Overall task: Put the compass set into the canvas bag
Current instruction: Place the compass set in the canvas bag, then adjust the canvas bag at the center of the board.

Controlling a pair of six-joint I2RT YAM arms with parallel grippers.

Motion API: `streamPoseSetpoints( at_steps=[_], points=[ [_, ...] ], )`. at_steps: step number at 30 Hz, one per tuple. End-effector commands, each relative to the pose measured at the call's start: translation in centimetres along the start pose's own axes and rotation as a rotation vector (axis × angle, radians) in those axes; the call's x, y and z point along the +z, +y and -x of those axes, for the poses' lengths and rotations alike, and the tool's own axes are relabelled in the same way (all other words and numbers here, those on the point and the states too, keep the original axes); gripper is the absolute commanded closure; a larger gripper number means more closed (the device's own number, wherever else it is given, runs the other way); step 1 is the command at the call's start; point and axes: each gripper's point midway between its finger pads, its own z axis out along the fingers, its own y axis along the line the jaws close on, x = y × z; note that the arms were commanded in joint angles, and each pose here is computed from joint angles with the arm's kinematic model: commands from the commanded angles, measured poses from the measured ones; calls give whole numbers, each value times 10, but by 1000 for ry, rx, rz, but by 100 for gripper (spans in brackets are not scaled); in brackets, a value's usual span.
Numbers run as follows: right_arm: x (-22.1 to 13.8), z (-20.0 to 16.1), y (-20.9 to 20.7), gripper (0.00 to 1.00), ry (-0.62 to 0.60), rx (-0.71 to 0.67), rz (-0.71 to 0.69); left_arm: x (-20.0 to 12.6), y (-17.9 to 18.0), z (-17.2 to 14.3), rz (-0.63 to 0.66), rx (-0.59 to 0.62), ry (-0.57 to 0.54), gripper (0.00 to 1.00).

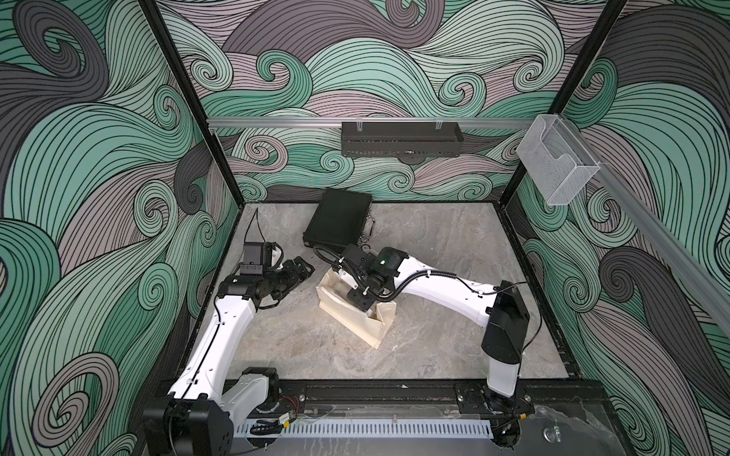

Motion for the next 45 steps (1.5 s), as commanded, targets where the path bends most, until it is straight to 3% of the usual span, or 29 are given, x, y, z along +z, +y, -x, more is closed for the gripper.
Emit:
streamPoseSetpoints(
  at_steps=[1,13,17,25,32,37,45],
  points=[
    [-17,11,2,39,-50,-6,4,-3,0,2,-3,6,-12,14],
    [-136,31,-58,25,-376,-47,-210,-9,-9,7,-12,18,-16,14],
    [-152,19,-97,24,-421,0,-270,-10,-10,8,-13,15,-16,14],
    [-110,-20,-192,22,-393,224,-313,-9,-13,11,-12,-3,-10,14],
    [-43,-20,-222,20,-293,259,-232,0,-7,12,20,-44,20,15],
    [-5,-15,-195,23,-207,228,-99,2,-2,12,52,-66,28,15],
    [26,-28,-113,23,-122,154,50,10,9,6,85,-108,53,15]
  ],
)
